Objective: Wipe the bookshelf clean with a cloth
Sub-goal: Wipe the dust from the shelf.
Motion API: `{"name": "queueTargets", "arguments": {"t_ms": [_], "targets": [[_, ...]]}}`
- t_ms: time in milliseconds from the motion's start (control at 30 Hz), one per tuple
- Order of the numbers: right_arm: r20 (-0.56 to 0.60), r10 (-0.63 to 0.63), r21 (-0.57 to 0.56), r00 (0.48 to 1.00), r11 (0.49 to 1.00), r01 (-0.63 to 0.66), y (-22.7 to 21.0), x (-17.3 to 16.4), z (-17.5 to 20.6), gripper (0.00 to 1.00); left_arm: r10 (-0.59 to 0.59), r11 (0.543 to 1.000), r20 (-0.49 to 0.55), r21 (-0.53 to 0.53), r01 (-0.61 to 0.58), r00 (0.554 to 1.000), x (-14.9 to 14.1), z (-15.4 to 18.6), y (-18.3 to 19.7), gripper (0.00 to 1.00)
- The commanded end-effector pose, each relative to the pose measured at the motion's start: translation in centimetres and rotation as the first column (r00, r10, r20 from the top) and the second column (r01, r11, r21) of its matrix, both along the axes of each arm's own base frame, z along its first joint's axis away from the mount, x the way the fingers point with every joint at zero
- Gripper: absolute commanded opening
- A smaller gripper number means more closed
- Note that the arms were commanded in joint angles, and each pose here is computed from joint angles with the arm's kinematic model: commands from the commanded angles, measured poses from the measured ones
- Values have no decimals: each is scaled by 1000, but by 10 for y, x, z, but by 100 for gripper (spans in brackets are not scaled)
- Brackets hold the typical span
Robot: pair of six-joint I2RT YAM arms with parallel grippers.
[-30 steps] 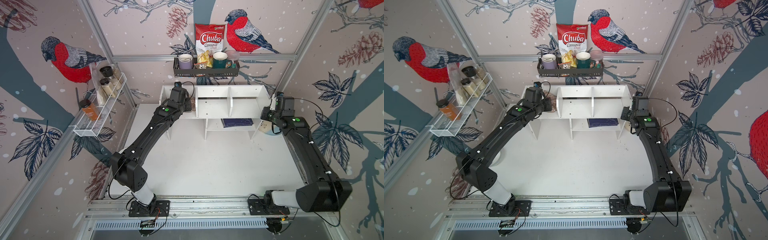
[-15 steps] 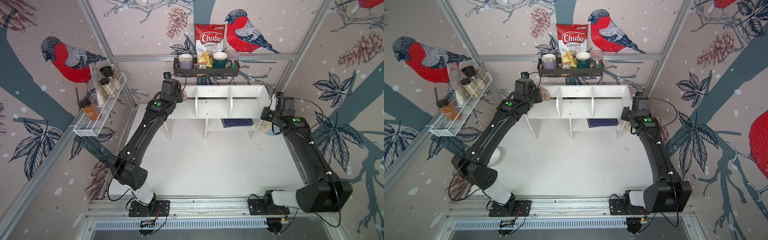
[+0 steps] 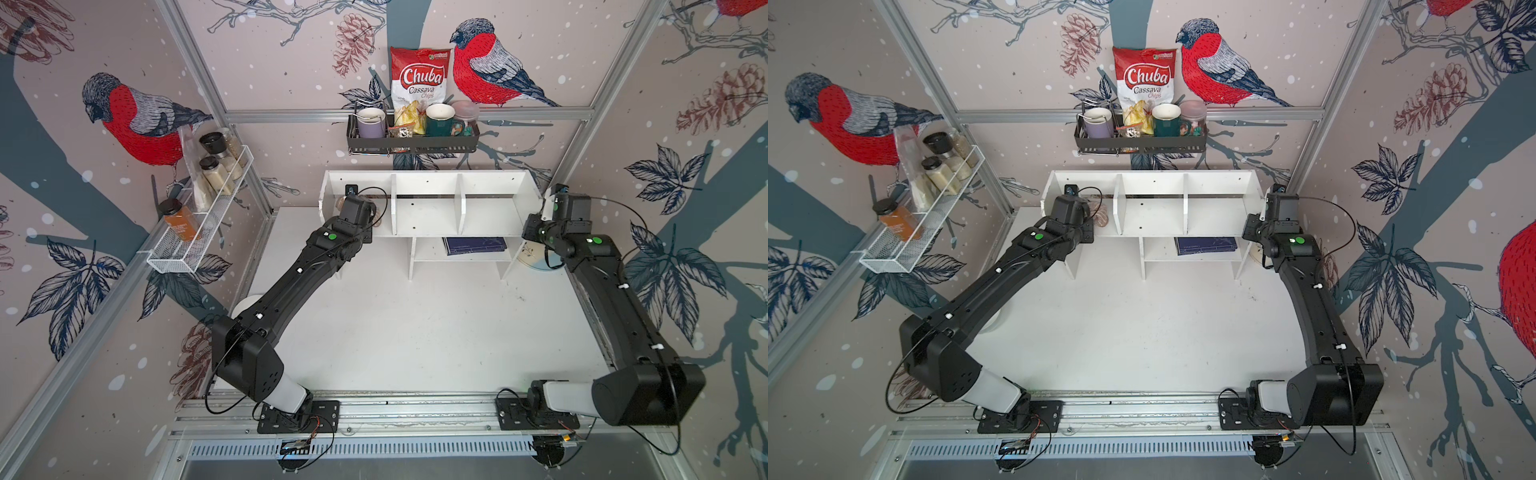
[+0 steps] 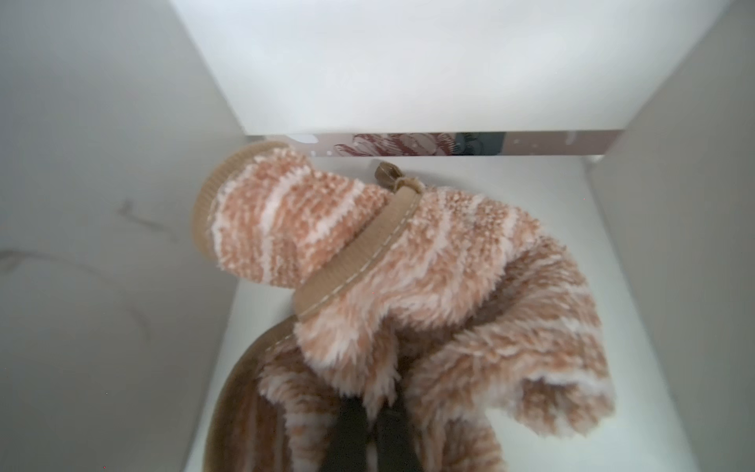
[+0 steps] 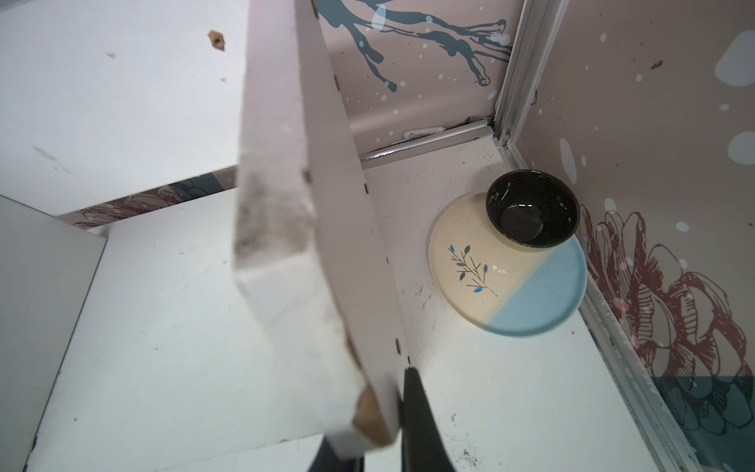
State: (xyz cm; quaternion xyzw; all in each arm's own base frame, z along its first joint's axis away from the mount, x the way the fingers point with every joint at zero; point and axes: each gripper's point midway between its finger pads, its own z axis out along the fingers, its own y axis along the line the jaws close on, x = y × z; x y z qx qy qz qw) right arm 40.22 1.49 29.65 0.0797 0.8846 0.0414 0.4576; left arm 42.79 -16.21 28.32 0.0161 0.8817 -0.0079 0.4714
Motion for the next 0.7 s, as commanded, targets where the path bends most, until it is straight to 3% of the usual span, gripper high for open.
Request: {"name": "queueTargets", "arguments": {"t_ms": [0, 167, 367, 500, 667], "targets": [[16, 21, 173, 1000, 985, -24, 20, 3, 5, 0, -67, 990, 79, -117, 76, 995, 16, 33, -30, 0], [23, 31, 178, 999, 983, -34, 23, 4, 7, 0, -48, 992, 169, -104, 66, 984, 45, 84, -37, 0], [24, 32, 173, 999, 984, -35, 22, 2, 10, 0, 128, 991, 222, -71, -114, 967, 62, 117, 17, 0], [30, 33, 175, 999, 984, -37, 23, 4, 12, 0, 167, 985, 215, 7, -173, 962, 52, 115, 43, 0], [29, 33, 178, 999, 983, -37, 23, 5, 11, 0, 137, 988, 181, 50, -148, 974, 31, 91, 49, 0]]}}
